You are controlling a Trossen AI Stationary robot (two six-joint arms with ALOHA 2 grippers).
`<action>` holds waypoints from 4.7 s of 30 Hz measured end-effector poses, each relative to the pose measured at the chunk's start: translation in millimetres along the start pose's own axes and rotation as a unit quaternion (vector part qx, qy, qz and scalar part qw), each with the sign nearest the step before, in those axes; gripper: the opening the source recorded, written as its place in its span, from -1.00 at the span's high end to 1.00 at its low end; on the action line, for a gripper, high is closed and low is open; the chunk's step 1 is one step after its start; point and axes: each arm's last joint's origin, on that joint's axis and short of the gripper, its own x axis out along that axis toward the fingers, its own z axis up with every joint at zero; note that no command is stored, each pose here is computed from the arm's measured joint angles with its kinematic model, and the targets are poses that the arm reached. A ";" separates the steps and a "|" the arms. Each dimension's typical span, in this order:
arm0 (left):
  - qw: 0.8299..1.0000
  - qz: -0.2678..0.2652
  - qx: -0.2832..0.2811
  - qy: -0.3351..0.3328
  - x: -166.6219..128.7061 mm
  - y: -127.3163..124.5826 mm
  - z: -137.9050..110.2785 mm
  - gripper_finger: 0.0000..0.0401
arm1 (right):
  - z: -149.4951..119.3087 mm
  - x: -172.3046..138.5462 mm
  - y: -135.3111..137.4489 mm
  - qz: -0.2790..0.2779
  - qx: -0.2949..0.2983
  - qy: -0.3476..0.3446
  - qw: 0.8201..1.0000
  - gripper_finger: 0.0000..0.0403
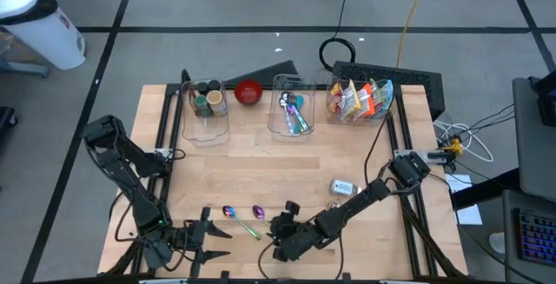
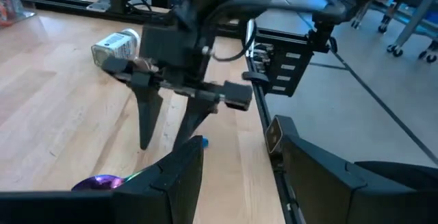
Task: Pick & Place Food Item
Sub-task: Put the right violet spoon into the middle transparent bin
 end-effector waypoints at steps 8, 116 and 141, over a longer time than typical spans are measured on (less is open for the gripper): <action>1.000 -0.001 0.002 0.000 -0.4 -0.3 -0.1 -0.04 | -0.9 5.8 -13.3 -0.017 0.013 0.042 0.999 0.17; 0.977 -0.053 0.192 0.073 2.5 35.8 40.0 -0.04 | 43.8 64.3 -101.6 0.120 -0.046 0.058 0.990 0.33; 0.978 -0.053 0.188 0.071 2.6 35.6 40.4 -0.04 | 52.5 66.7 -117.9 0.122 -0.029 0.067 0.990 0.99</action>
